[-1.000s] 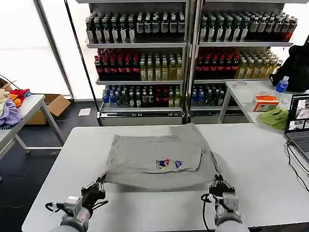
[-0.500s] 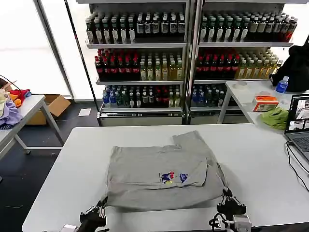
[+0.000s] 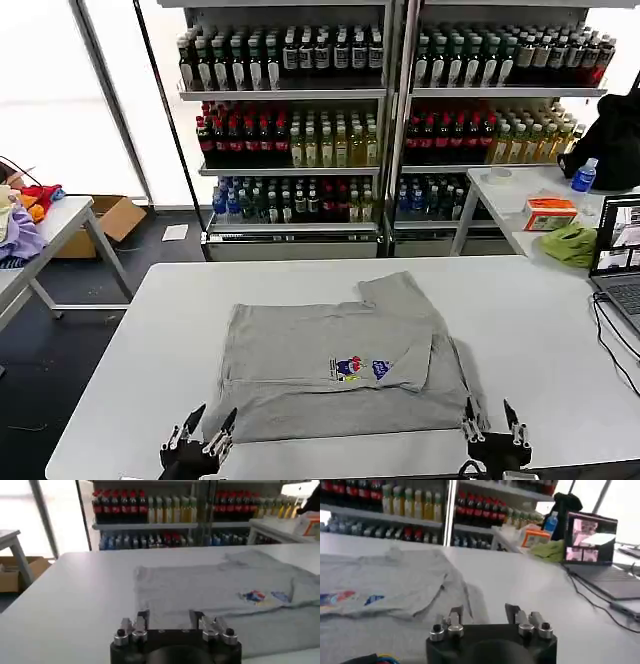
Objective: Fold and organize the clothes.
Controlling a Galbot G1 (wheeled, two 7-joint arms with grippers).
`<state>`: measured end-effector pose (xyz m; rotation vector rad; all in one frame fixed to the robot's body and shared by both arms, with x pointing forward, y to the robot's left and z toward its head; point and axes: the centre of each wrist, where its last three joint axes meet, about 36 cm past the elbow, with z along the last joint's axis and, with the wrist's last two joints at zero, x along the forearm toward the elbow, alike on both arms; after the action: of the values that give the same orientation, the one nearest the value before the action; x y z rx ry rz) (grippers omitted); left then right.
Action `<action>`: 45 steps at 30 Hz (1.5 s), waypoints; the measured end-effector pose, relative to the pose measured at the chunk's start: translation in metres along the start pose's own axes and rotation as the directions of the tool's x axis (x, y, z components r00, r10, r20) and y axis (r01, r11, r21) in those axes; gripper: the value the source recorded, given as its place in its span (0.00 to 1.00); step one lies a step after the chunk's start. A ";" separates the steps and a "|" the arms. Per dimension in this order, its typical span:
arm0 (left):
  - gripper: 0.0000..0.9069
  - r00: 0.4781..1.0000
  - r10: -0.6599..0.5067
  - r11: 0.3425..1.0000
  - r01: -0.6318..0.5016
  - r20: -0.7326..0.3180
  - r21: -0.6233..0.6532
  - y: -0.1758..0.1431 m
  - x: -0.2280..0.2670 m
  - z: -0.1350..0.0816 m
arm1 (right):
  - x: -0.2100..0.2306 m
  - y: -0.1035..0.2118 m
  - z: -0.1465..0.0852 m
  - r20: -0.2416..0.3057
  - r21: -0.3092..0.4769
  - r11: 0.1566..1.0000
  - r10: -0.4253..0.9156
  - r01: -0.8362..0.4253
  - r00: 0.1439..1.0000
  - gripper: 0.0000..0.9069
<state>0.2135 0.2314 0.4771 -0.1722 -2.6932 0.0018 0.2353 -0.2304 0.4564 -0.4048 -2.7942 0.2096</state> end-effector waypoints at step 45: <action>1.00 0.991 0.135 0.982 -0.137 -0.020 -0.131 0.102 -0.268 -0.063 | -0.360 0.062 -0.104 -0.068 0.083 0.932 -0.349 0.354 0.935 1.00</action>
<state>0.4927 0.2979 0.4165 -0.3951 -2.6654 -0.1354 0.6130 -0.2681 0.4417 0.1152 -2.7324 0.2413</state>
